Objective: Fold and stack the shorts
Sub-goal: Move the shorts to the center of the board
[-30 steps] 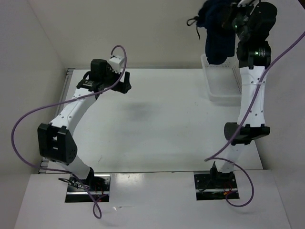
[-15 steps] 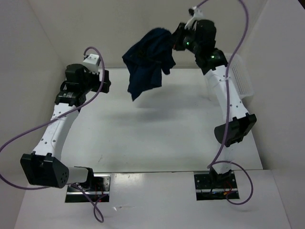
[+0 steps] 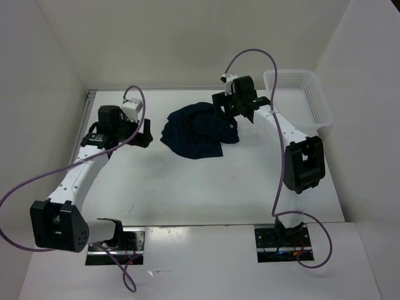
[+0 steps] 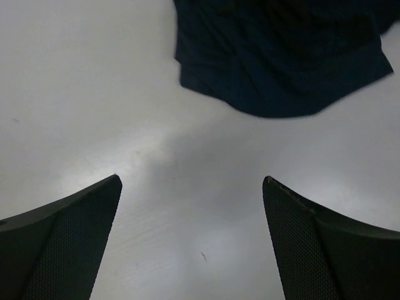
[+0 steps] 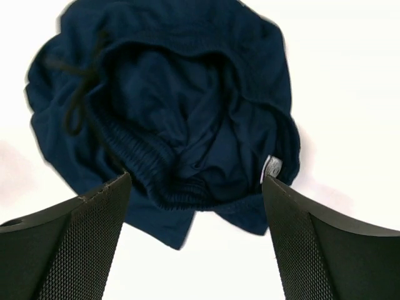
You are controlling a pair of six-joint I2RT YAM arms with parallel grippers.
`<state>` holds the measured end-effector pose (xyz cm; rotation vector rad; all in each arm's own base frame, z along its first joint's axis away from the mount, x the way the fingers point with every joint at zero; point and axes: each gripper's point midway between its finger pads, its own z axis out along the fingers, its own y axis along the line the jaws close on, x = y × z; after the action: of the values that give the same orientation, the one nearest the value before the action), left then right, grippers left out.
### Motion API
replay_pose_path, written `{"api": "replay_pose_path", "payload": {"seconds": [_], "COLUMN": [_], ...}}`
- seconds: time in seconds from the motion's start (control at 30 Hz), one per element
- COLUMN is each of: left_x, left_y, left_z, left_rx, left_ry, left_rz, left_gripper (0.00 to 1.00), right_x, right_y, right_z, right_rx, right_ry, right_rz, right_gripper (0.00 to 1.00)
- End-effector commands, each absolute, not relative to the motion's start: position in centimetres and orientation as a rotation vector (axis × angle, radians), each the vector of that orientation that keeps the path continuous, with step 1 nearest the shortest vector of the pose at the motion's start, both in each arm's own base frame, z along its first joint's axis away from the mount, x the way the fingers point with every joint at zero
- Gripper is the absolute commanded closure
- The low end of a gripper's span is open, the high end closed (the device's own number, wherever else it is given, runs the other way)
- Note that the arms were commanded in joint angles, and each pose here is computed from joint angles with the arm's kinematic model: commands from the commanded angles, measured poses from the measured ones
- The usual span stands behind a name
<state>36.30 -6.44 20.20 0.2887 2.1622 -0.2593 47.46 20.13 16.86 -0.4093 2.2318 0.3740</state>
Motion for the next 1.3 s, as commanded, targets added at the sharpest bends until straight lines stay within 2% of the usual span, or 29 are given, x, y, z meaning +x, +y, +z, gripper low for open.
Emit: {"api": "replay_pose_path", "payload": {"seconds": [0.0,0.1,0.2,0.37,0.43,0.63,0.77,0.8,0.87,0.9,0.93,0.97,1.0,1.03,1.1,1.13,1.2,1.27], "left_x": [33.1,32.7,33.9,38.7,40.4,43.3,43.8,43.6,43.9,43.9,43.6,43.4,43.3,43.5,44.3,45.0,46.4,48.7], "left_y": [-10.3,-12.0,-13.8,-14.6,-15.4,-17.8,-18.8,-19.2,-19.1,-19.1,-19.3,-19.4,-20.0,-20.1,-20.0,-19.9,-17.8,-14.5], "left_z": [16.0,13.7,12.4,11.0,11.3,6.7,5.5,5.0,4.1,4.1,3.4,2.8,2.6,2.8,3.1,3.6,4.5,6.0], "left_rx": [0.415,0.467,0.521,0.516,0.527,0.565,0.585,0.596,0.591,0.591,0.6,0.606,0.621,0.621,0.608,0.598,0.534,0.432], "left_ry": [2.279,2.31,2.293,2.229,2.187,2.252,2.265,2.273,2.281,2.281,2.293,2.305,2.302,2.288,2.261,2.243,2.233,2.194], "left_rz": [-0.447,-0.512,-0.544,-0.465,-0.458,-0.434,-0.451,-0.456,-0.444,-0.444,-0.464,-0.477,-0.494,-0.494,-0.466,-0.444,-0.349,-0.231], "left_gripper": [0.0,0.0,0.0,0.0,0.0,0.0,0.0,0.03,0.11,0.21,0.29,0.4,0.65,0.76,0.95,1.0,1.0,1.0], "right_x": [45.0,43.9,44.7,45.6,45.0,43.1,41.7,41.9,42.1,42.0,42.2,42.2,42.8,43.1,43.6,43.0,43.2,41.1], "right_y": [25.3,27.3,26.6,24.9,24.8,24.3,23.7,23.9,23.4,23.4,23.5,23.5,23.8,24.0,24.5,24.8,25.8,27.1], "right_z": [23.0,19.3,15.6,11.5,10.1,6.0,4.2,3.9,3.3,2.8,2.7,2.7,3.0,3.3,4.6,5.4,9.7,12.7], "right_rx": [-0.773,-0.902,-0.966,-1.163,-1.24,-1.379,-1.406,-1.389,-1.385,-1.39,-1.389,-1.389,-1.384,-1.38,-1.377,-1.39,-1.378,-1.414], "right_ry": [1.957,1.977,2.02,1.995,2.007,2.056,2.097,2.102,2.118,2.129,2.128,2.128,2.117,2.109,2.095,2.094,2.026,1.991], "right_rz": [0.42,0.355,0.272,0.09,0.1,0.124,0.144,0.149,0.147,0.149,0.149,0.149,0.147,0.146,0.158,0.199,0.245,0.395], "right_gripper": [0.12,0.14,0.22,0.22,0.22,0.23,0.29,0.32,0.46,0.53,0.7,0.79,0.87,1.0,1.0,1.0,1.0,1.0]}}
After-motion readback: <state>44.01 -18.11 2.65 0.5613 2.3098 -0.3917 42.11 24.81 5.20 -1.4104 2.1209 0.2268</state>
